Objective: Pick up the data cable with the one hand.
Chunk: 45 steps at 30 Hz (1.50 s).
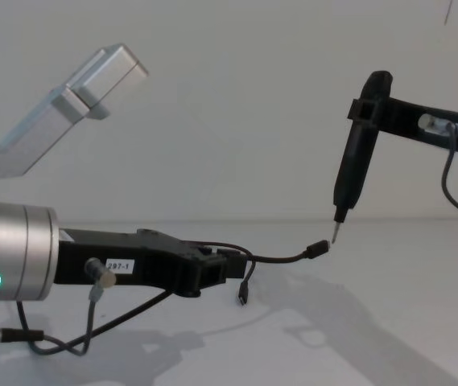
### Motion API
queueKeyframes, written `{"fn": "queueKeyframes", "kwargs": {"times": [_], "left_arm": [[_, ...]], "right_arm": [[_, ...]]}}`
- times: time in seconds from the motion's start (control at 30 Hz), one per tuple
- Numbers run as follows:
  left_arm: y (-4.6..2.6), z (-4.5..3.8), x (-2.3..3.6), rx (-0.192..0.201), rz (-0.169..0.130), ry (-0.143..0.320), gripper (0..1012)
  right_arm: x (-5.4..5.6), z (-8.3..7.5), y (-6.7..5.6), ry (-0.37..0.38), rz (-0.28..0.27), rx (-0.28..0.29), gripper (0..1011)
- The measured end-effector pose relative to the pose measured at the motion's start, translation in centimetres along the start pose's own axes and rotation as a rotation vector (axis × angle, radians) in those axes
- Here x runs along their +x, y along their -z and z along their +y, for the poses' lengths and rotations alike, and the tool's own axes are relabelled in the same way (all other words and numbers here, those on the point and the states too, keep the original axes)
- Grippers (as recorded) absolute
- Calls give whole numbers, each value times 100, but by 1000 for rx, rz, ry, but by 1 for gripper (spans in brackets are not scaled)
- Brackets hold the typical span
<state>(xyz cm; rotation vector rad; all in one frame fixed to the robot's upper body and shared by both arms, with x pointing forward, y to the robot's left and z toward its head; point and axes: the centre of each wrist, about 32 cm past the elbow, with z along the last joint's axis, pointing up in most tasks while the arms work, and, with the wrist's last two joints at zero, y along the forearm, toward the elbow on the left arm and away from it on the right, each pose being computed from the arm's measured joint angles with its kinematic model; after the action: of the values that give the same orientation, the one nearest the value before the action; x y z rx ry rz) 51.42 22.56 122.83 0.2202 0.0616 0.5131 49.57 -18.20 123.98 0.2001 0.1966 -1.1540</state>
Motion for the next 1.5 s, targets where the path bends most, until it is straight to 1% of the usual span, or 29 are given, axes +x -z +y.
{"fn": "queueKeyframes", "kwargs": {"times": [0.27, 0.77, 1.5], "left_arm": [[0, 0, 0, 0, 0, 0, 41], [0, 0, 0, 0, 0, 0, 41], [0, 0, 0, 0, 0, 0, 41]], "right_arm": [[6, 42, 16, -4, 3, 1, 279], [51, 114, 43, -7, 4, -2, 279], [116, 125, 37, -31, 5, -16, 279]]}}
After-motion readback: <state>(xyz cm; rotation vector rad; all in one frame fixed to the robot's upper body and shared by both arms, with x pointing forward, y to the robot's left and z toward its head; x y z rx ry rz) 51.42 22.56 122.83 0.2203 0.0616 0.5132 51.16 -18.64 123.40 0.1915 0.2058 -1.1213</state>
